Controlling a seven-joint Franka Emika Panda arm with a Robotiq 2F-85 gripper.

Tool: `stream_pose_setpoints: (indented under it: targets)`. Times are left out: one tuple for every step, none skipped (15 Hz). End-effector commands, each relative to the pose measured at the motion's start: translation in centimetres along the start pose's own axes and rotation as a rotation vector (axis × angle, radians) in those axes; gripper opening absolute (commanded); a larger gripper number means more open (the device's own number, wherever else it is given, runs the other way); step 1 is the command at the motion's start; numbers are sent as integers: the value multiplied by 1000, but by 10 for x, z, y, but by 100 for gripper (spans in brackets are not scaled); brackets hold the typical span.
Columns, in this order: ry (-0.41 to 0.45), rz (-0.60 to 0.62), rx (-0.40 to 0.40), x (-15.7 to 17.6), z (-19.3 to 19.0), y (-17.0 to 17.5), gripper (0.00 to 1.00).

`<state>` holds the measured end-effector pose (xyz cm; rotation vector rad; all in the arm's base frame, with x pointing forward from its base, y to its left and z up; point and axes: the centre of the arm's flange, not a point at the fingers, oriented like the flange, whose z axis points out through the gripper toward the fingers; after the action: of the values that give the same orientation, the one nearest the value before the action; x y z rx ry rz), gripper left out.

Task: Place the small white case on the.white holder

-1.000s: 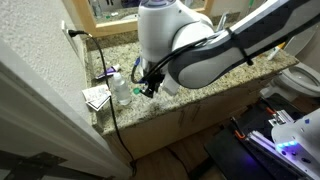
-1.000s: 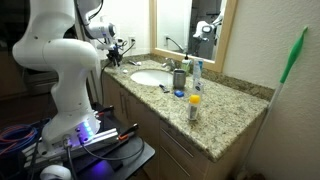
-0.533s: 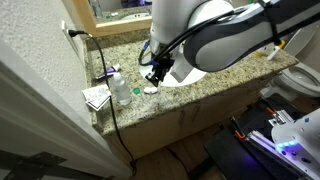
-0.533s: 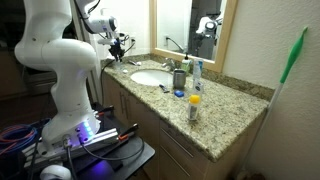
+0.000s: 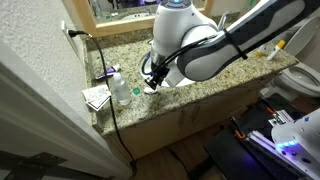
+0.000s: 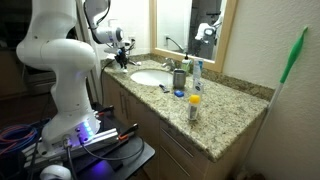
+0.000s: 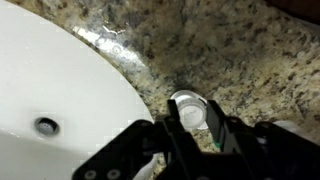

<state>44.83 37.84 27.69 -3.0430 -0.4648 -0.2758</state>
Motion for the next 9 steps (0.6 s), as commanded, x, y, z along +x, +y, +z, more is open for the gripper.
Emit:
stream_pose_setpoints:
  targets:
    - [2, 2, 3, 0, 2, 0, 33]
    - [3, 3, 4, 0, 2, -1, 8]
    - [-1, 5, 4, 2, 9, 0, 8]
    - [2, 6, 6, 2, 13, 0, 8]
    - [1, 6, 12, 2, 17, 0, 8]
    - [2, 6, 12, 2, 20, -1, 8]
    - [5, 6, 11, 1, 22, 0, 8]
    - [11, 6, 16, 1, 22, 0, 8]
    - [22, 4, 16, 1, 22, -1, 8]
